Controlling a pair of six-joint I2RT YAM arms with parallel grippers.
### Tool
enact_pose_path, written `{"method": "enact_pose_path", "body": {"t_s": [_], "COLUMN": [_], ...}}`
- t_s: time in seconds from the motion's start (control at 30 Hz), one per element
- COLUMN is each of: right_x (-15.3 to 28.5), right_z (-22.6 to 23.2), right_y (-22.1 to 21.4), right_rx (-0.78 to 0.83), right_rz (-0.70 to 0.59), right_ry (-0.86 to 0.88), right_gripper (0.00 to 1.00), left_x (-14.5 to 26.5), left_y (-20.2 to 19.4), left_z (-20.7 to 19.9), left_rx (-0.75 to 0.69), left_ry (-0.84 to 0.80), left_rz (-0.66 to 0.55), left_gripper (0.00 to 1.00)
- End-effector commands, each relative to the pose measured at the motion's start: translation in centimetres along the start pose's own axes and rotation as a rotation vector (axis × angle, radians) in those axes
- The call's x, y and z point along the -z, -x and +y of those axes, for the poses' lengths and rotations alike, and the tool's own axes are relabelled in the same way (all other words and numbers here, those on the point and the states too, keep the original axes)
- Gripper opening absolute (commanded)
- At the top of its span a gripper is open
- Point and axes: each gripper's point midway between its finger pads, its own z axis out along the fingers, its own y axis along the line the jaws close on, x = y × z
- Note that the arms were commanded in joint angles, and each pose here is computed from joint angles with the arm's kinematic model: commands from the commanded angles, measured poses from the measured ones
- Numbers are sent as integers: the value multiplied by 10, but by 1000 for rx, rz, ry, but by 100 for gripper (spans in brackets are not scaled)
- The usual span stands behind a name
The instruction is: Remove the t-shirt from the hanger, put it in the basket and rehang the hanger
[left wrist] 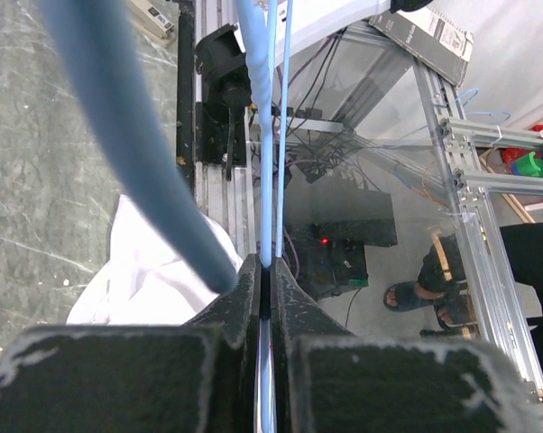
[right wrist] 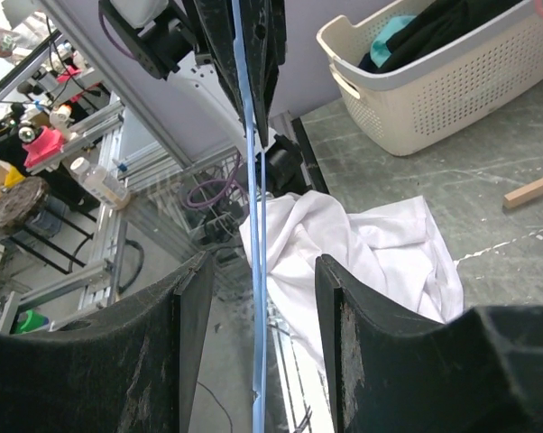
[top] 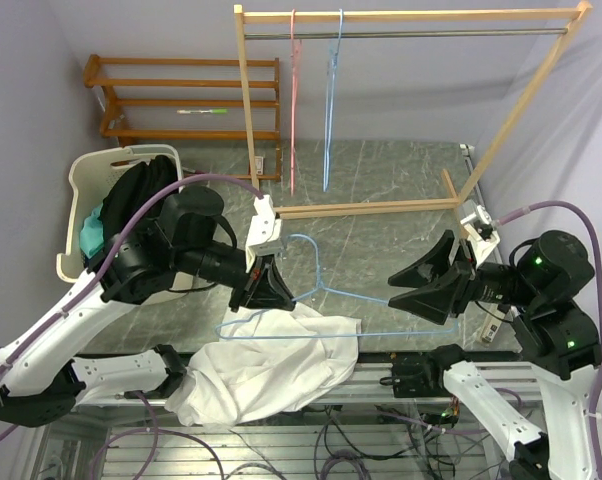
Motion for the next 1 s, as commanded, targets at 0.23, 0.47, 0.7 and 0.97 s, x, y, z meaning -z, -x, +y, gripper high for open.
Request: {"method": "enact_pose_path", "body": {"t_s": [0.23,0.47,0.7,0.97], "right_x": [-1,1,9,32], "right_z": [-2,-10,-8,-18], "right_y": [-19,-21,-25,-54], "right_rx": [-33,-35,-24,-65], "right_rz": [19,19,9,15], "right_ry": [29,-30,-106,-306], "right_gripper": [42,0,0,0], "left_x": [1,0,23,81], "left_y": [45,57,60,53], "left_z": [1,14,17,12], "left_rx": [-70,-57,-53,-48], "left_ry": [16,84,211,445], "left_rz": [-101,-129,-185,-338], "left_gripper": [7,8,49,73]}}
